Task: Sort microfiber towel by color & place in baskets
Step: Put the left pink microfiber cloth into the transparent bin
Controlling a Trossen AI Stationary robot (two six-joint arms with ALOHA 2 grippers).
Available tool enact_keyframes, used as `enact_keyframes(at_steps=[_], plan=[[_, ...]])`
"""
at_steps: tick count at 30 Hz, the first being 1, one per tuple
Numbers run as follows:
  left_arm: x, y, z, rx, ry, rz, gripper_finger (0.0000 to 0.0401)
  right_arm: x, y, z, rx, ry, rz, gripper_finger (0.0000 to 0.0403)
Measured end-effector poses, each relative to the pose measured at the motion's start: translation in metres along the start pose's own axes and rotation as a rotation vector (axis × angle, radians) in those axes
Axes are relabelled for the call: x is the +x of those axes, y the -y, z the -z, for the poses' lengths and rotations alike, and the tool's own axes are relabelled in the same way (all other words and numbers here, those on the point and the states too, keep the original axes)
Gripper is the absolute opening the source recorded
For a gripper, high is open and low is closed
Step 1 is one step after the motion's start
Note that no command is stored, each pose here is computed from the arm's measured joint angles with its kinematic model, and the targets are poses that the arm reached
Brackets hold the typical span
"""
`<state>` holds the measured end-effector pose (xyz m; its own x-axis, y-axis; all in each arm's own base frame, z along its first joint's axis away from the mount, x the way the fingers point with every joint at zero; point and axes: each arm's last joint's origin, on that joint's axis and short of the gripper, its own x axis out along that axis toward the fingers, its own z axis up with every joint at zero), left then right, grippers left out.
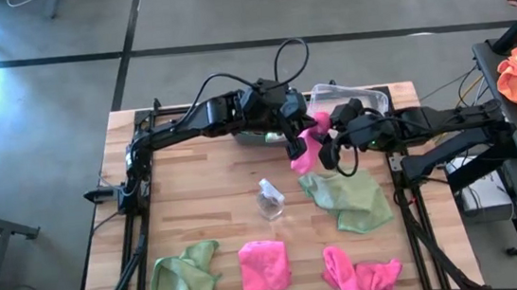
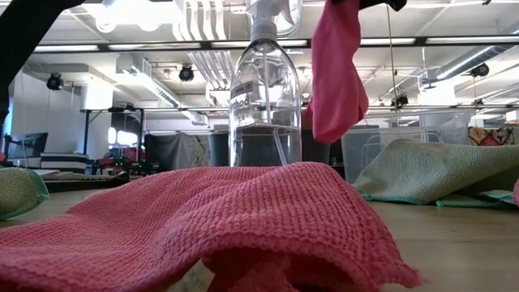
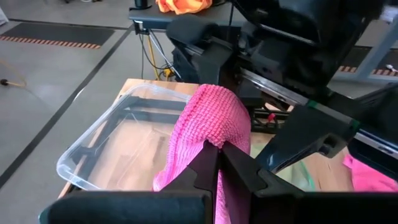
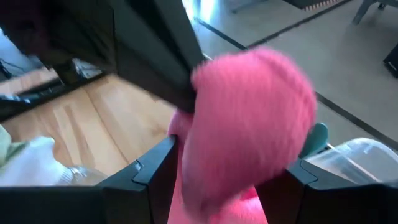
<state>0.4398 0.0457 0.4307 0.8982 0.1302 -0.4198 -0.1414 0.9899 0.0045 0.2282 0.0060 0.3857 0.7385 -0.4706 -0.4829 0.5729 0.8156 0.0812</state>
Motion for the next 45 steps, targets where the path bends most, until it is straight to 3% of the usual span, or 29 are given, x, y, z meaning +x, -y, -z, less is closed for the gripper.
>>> enact_keyframes(at_steps=[11,25,38,45], plan=[[0.0,0.0,0.0,0.0,0.0,0.0,0.0,-0.001,0.0,-0.002,-0.014,0.016,-0.008,0.0172],[0.0,0.0,0.0,0.0,0.002,-0.001,0.0,-0.002,0.0,-0.002,-0.04,0.018,-0.01,0.0015],[-0.01,-0.001,-0.002,0.016,-0.011,-0.002,0.0003,-0.013,0.006,-0.006,-0.035,0.025,-0.012,0.0009],[-0.016,-0.001,0.0,0.018,-0.047,-0.003,0.0042,-0.016,0.008,-0.006,-0.046,0.01,-0.004,0.0009]])
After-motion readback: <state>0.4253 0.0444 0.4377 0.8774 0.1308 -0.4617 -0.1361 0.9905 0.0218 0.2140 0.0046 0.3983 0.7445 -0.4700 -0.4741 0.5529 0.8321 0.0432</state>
